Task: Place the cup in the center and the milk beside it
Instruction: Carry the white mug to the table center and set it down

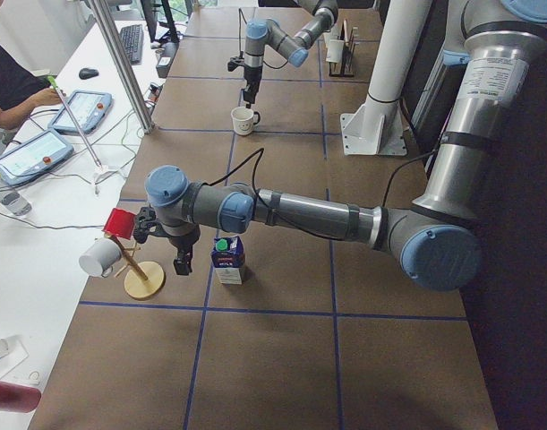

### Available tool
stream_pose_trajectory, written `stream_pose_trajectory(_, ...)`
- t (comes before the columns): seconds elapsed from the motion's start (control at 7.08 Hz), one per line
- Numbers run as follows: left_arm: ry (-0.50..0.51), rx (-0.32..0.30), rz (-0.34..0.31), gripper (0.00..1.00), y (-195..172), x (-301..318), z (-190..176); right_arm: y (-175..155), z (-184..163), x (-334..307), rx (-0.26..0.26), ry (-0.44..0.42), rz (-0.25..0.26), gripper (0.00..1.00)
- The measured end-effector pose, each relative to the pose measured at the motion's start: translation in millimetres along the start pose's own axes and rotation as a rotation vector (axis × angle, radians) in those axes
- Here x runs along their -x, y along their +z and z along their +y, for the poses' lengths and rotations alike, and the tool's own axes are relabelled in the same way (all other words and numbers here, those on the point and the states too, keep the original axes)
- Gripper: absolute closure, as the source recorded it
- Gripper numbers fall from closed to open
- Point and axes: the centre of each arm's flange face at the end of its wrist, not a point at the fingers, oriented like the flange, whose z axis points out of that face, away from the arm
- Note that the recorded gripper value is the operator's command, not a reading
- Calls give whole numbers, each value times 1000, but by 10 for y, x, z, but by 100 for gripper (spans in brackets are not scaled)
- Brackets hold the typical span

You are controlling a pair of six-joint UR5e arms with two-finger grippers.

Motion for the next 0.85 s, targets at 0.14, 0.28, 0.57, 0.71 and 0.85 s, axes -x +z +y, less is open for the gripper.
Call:
stream_pose_trajectory(0.14,-1,19,2,0,118,-131,12,-42,-5,-124,2,-2,-4,0)
stream_pose_trajectory(0.28,-3,36,3,0,222,-232,26,-51,13,-170,2,-4,-6,0)
stream_pose_trajectory(0.57,-9,56,4,0,343,-400,77,-13,74,-193,3,-10,-3,0)
stream_pose_trajectory(0.71,-9,69,-1,0,421,-403,139,9,113,-188,6,-14,-2,0)
stream_pose_trajectory(0.85,-8,85,-6,0,511,-392,204,22,139,-184,9,-16,-2,0)
